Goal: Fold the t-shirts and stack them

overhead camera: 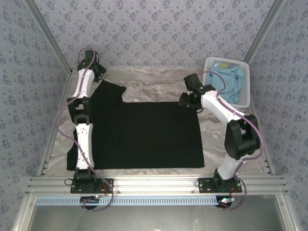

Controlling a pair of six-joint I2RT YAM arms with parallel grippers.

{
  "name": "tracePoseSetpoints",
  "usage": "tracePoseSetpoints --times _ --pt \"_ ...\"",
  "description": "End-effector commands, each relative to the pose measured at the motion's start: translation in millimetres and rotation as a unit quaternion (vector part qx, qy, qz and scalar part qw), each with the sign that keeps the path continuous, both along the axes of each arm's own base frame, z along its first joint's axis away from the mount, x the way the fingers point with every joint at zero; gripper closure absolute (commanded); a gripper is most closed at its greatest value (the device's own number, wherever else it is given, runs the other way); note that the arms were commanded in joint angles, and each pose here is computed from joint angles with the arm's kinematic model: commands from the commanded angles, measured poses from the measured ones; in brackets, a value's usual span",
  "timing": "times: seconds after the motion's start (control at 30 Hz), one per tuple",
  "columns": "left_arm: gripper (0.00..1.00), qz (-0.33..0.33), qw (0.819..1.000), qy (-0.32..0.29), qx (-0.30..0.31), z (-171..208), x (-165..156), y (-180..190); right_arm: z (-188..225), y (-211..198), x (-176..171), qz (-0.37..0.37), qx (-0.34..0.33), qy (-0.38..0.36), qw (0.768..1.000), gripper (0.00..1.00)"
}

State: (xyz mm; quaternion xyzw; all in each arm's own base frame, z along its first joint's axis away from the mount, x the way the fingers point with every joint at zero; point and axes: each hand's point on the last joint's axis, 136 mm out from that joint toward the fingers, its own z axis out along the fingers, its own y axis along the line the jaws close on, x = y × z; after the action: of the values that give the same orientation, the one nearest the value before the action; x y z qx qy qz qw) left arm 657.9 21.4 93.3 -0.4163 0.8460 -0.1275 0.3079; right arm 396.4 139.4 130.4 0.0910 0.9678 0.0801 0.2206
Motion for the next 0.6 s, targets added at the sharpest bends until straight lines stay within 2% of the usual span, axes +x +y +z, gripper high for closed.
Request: tracePoseSetpoints --times 0.0,0.27,0.43,0.57 --pt "0.48 0.011 1.000 0.018 0.021 -17 -1 11 16 0 0 0.008 0.013 -0.014 1.000 0.48" --pt "0.45 -0.020 0.997 0.059 0.043 -56 -8 -3 17 -4 -6 -0.005 0.029 -0.013 0.999 0.47" --pt "0.46 -0.045 0.990 0.121 0.059 -78 -32 -12 10 -4 -7 -0.008 0.037 -0.006 0.999 0.48" --pt "0.48 -0.050 0.979 0.196 0.039 -101 -66 -18 6 -5 -5 -0.010 0.042 -0.004 0.999 0.48"
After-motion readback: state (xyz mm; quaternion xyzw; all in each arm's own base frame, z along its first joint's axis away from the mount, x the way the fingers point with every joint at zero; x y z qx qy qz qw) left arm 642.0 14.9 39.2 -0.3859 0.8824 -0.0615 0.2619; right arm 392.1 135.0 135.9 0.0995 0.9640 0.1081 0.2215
